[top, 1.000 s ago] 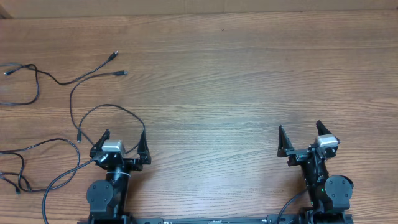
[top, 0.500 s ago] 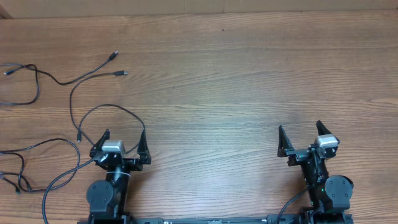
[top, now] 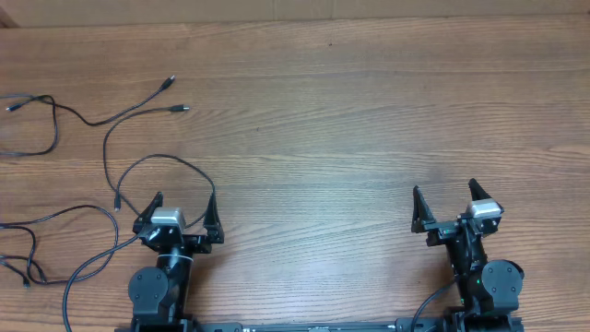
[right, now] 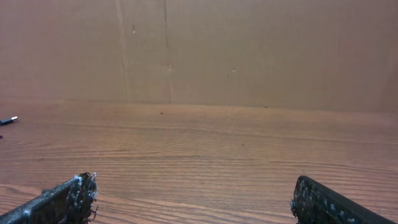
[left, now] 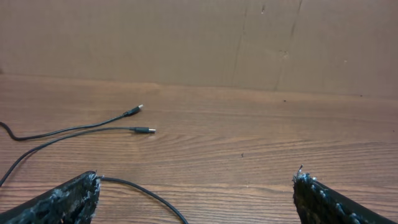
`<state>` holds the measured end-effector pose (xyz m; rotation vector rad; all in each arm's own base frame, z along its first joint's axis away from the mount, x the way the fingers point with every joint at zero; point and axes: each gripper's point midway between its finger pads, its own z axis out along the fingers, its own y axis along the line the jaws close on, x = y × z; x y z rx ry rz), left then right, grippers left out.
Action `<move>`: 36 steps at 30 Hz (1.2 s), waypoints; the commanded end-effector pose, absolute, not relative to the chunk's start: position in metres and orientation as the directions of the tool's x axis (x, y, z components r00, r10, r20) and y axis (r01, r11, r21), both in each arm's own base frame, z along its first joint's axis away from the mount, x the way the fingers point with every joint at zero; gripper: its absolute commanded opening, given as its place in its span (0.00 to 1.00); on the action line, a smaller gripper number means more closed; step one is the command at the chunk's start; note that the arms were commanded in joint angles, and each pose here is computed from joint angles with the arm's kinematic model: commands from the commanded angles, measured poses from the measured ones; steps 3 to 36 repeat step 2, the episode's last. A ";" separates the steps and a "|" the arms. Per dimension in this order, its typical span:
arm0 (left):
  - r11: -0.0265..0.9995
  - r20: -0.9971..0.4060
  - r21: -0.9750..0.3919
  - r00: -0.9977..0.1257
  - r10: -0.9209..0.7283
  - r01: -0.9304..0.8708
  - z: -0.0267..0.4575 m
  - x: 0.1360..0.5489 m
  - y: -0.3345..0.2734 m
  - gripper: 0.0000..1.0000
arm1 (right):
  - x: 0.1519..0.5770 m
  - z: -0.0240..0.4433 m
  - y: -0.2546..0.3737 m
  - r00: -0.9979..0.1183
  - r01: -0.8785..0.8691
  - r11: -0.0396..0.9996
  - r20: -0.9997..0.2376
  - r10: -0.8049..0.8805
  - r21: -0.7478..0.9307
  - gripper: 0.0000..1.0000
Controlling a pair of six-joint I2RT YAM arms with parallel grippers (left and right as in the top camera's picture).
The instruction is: Untangle cables
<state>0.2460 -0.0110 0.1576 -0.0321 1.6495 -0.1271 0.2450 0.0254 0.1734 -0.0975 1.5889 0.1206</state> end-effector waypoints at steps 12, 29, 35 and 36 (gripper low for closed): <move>0.992 -0.991 -0.108 -0.080 -0.104 0.059 0.157 0.246 -0.012 1.00 | 0.245 0.171 0.025 -0.018 -0.135 0.991 -1.000 0.009 0.011 1.00; 0.992 -0.991 -0.108 -0.080 -0.104 0.059 0.157 0.246 -0.012 1.00 | 0.245 0.171 0.025 -0.018 -0.135 0.991 -1.000 0.009 0.011 1.00; 0.992 -0.991 -0.108 -0.080 -0.104 0.059 0.157 0.246 -0.012 1.00 | 0.245 0.171 0.025 -0.018 -0.135 0.991 -1.000 0.009 0.011 1.00; 0.992 -0.991 -0.108 -0.080 -0.104 0.059 0.157 0.246 -0.012 1.00 | 0.245 0.171 0.025 -0.018 -0.135 0.991 -1.000 0.009 0.011 1.00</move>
